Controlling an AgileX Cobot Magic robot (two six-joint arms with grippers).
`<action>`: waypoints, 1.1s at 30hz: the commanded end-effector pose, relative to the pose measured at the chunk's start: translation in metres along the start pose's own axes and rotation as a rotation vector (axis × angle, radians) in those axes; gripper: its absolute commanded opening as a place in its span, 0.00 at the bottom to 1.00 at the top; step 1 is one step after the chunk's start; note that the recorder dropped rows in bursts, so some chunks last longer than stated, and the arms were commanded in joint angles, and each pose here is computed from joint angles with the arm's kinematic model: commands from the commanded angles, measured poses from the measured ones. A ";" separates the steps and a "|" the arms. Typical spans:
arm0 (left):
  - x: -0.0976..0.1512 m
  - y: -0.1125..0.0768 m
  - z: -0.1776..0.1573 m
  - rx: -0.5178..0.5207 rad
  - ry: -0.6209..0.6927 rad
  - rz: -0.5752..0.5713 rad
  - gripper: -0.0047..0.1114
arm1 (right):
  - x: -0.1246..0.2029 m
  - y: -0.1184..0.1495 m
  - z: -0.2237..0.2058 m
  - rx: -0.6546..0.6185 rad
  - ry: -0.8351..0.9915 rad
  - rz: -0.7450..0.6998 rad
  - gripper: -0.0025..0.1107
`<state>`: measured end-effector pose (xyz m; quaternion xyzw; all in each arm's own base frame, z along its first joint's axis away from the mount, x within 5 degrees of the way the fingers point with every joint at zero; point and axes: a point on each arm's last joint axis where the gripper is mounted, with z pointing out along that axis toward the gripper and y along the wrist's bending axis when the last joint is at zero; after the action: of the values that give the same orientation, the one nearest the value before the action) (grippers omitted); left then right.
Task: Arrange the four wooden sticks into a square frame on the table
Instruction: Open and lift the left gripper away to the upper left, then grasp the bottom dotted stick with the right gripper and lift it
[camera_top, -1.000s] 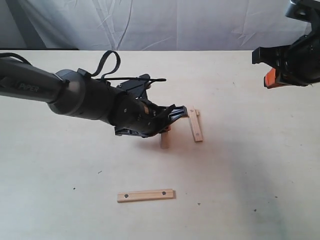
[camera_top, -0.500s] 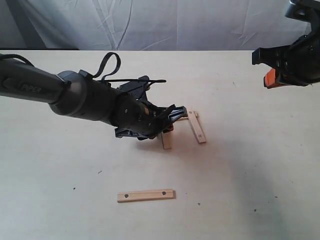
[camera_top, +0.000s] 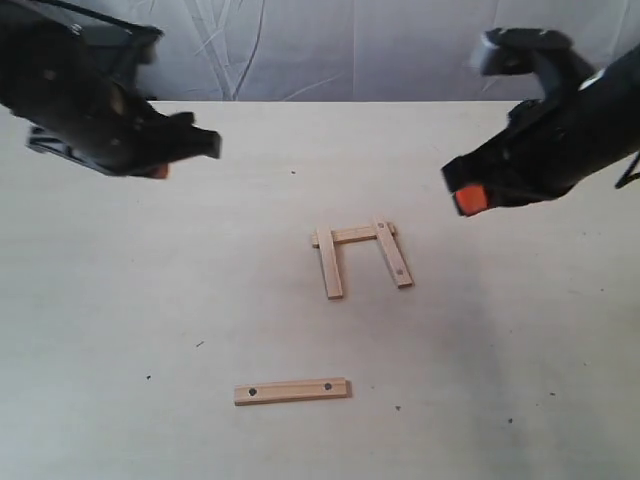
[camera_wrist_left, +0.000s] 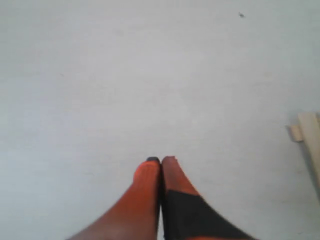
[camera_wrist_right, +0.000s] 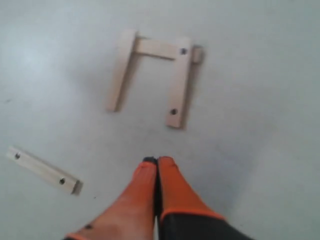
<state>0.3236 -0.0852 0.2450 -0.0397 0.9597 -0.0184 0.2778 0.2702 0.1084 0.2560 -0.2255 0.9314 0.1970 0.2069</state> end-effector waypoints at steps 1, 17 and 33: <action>-0.001 0.034 -0.058 -0.024 -0.123 0.027 0.04 | 0.004 0.046 0.025 -0.102 0.078 -0.228 0.01; 0.023 0.030 -0.105 0.211 -0.221 0.086 0.04 | 0.044 0.166 0.133 -0.194 0.374 -0.894 0.37; 0.021 0.029 -0.106 0.224 -0.241 0.072 0.04 | 0.048 0.164 0.180 -0.102 0.409 -1.024 0.37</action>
<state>0.2478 -0.0570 0.3192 0.0264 0.9161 -0.1055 0.3860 0.2014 0.3080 0.1258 -0.6876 0.7175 0.0738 0.0831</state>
